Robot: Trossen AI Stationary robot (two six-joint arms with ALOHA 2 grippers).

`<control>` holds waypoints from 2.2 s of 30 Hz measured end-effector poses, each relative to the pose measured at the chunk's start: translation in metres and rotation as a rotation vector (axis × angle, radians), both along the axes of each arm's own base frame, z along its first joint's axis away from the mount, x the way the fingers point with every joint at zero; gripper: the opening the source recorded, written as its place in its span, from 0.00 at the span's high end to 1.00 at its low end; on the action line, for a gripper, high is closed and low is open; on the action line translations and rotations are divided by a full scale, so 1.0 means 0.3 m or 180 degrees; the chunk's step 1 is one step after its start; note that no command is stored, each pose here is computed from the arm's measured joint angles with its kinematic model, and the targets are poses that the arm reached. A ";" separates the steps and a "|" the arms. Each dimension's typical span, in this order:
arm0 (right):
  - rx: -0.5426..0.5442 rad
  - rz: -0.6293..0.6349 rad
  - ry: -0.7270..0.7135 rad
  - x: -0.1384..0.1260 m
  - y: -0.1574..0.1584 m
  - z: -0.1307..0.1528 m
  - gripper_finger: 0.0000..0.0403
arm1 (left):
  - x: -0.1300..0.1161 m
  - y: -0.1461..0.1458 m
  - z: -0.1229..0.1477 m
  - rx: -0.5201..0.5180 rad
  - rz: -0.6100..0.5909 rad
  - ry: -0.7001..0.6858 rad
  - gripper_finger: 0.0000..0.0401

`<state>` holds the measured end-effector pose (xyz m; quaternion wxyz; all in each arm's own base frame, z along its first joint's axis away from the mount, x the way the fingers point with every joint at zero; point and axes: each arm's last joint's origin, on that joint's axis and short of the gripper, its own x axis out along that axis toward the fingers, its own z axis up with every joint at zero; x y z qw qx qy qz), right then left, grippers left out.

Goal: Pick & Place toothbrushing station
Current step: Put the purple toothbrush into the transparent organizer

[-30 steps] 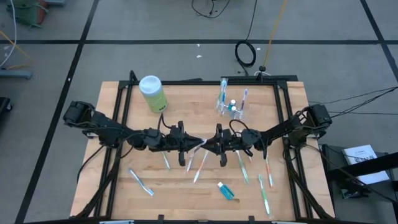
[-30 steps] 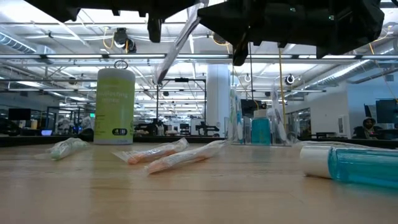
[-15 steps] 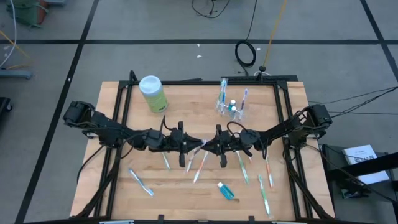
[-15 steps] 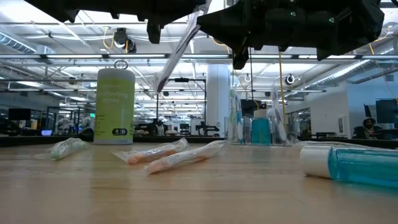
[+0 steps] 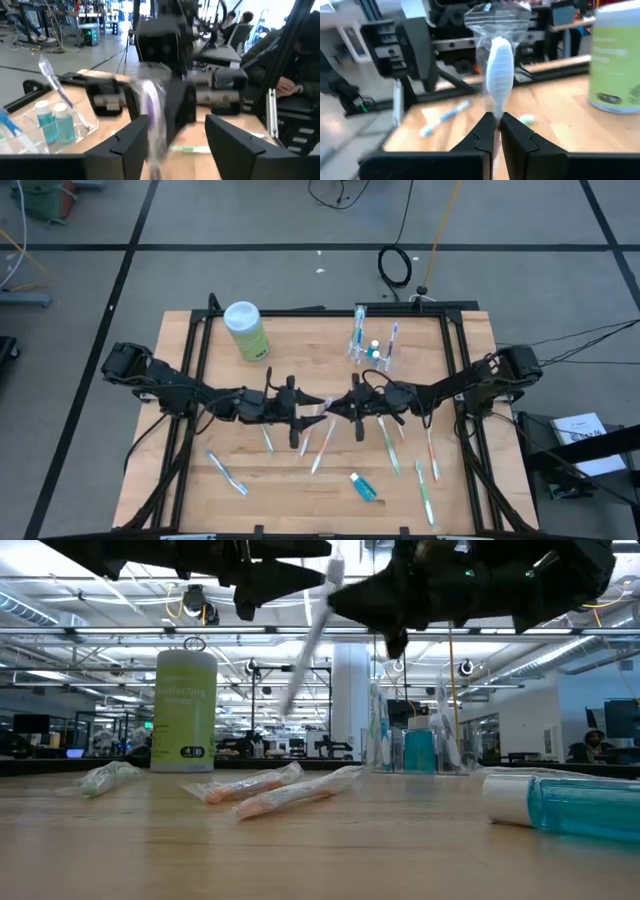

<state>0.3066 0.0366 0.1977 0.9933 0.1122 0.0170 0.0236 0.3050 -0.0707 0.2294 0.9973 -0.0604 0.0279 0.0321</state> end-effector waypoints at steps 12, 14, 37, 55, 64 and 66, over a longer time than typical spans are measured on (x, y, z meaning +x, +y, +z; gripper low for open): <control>-0.0378 -0.1039 0.0114 -0.270 -0.076 0.121 0.97 | -0.001 0.003 -0.008 0.0019 0.0072 0.0074 0.46; -0.0405 -0.1283 0.0051 -0.320 -0.088 0.143 0.97 | -0.001 0.003 -0.008 0.0018 0.0080 0.0076 0.46; -0.0263 -0.2401 0.1170 -0.612 -0.209 0.118 0.98 | -0.011 0.145 -0.118 -0.1095 0.1021 0.0933 0.46; -0.0306 -0.2728 0.1181 -0.592 -0.274 0.113 0.98 | -0.020 0.180 -0.139 -0.1271 0.1193 0.1117 0.46; -0.0076 -0.2750 0.1567 -0.577 -0.286 -0.018 0.93 | -0.031 0.178 -0.159 -0.1573 0.1268 0.1288 0.46; -0.0012 -0.2630 0.1577 -0.576 -0.282 -0.032 0.93 | -0.035 0.176 -0.166 -0.1659 0.1239 0.1370 0.46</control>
